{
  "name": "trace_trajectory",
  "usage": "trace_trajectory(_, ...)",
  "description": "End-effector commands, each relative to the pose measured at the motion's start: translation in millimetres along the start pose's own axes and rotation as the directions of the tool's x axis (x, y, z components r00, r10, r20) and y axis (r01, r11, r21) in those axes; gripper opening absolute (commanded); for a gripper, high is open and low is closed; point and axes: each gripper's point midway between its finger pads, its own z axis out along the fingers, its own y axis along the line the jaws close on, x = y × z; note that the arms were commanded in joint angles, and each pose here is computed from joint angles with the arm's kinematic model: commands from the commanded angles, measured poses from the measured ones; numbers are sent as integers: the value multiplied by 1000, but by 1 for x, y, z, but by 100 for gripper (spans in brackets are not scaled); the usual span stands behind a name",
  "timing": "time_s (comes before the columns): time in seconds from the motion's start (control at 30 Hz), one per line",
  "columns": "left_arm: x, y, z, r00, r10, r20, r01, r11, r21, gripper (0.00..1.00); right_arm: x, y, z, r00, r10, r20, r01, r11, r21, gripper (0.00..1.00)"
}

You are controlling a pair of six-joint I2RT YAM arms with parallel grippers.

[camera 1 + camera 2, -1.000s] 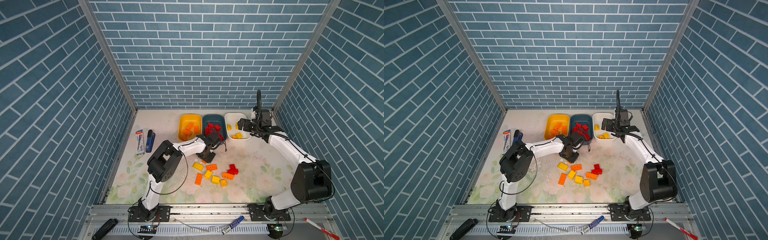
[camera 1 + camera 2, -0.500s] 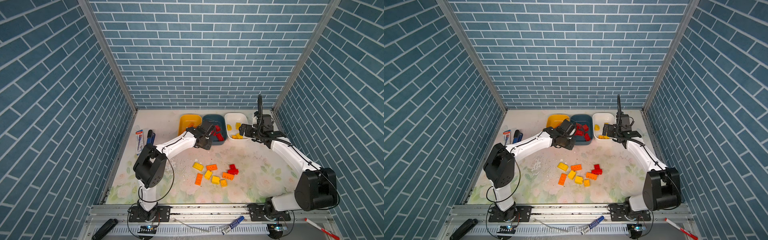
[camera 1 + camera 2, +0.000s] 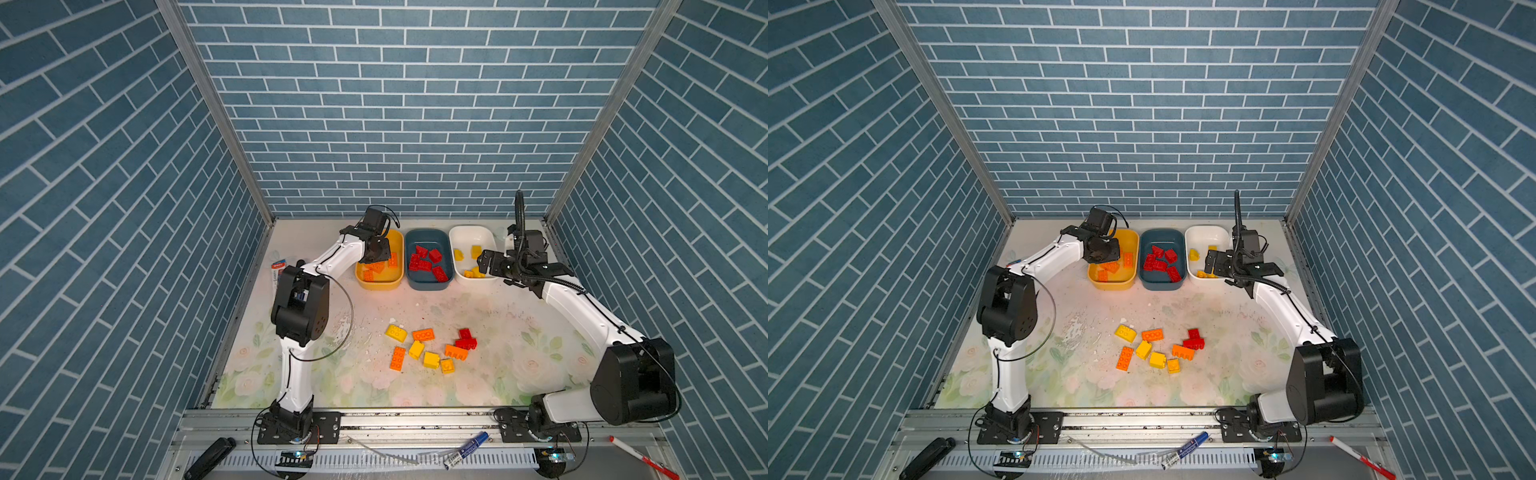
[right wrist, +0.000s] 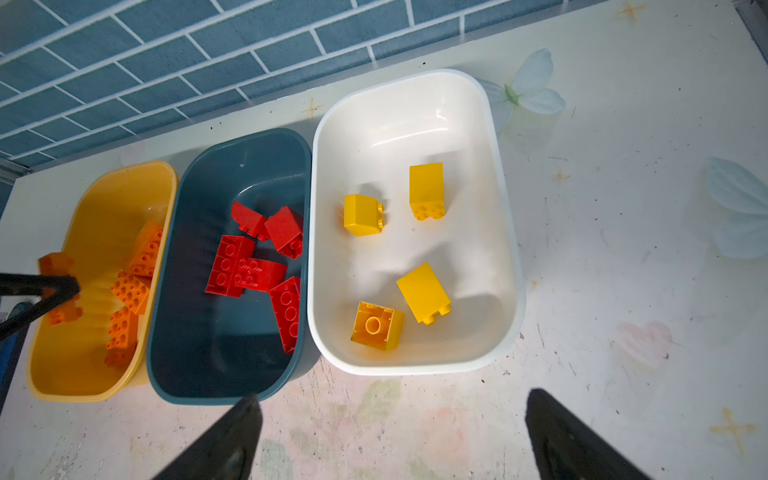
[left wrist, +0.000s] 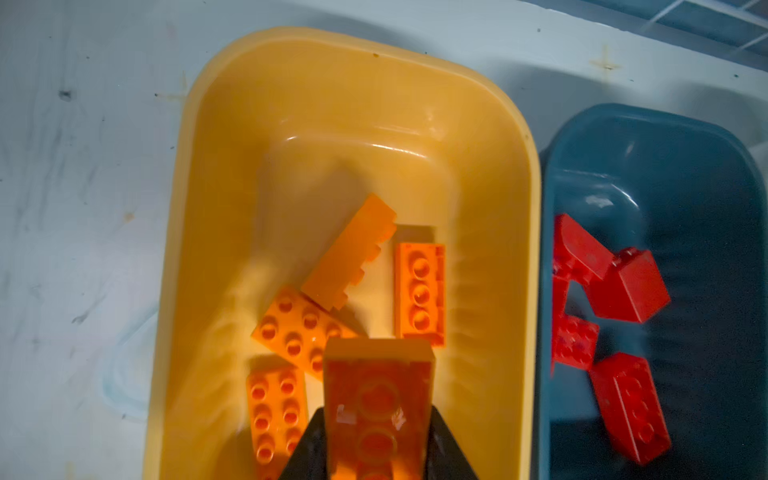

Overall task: Sort the legos into containers by color
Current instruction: 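Drop the orange brick into the yellow tub while the right gripper lowers to the pile, then grasp a red brick from the pile with the right gripper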

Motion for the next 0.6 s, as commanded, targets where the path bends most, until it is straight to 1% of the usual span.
trace_trajectory(0.0, 4, -2, 9, 998, -23, -59, 22, 1000, -18, 39, 15, 11, -5, 998, -49, -39, 47, 997, -55, 99)
trace_trajectory(0.03, 2, -4, 10, 998, -28, -61, 27, 1000, -10, 44, 18, 14, -4, 997, -62, -50, 59, 996, -63, 99)
trace_trajectory(0.1, -2, -11, 10, 998, -33, -58, 34, 999, 20, 58, 24, 21, -3, 993, -91, -69, 85, 992, -89, 99)
trace_trajectory(0.13, -4, -16, 9, 998, -33, -57, 36, 999, 41, 65, 28, 28, -3, 990, -113, -80, 102, 986, -130, 99)
trace_trajectory(0.23, -7, -25, 2, 998, -38, -41, 41, 995, 90, 78, 44, 55, -2, 974, -200, -110, 166, 951, -263, 99)
trace_trajectory(0.3, -9, -29, -5, 999, -39, -27, 42, 992, 119, 84, 59, 70, -1, 947, -295, -124, 244, 916, -317, 99)
trace_trajectory(0.37, -10, -37, -12, 999, -36, -14, 37, 985, 168, 88, 79, 86, 1, 899, -415, -143, 343, 867, -361, 99)
trace_trajectory(0.43, -10, -43, -20, 999, -33, -1, 33, 977, 212, 91, 97, 99, 2, 852, -502, -152, 410, 819, -402, 99)
trace_trajectory(0.53, -11, -47, -30, 999, -19, 29, 11, 968, 252, 93, 124, 115, 2, 778, -610, -148, 485, 734, -475, 99)
trace_trajectory(0.57, -10, -46, -33, 999, -15, 38, 5, 967, 253, 94, 135, 119, 1, 747, -649, -147, 512, 701, -496, 99)
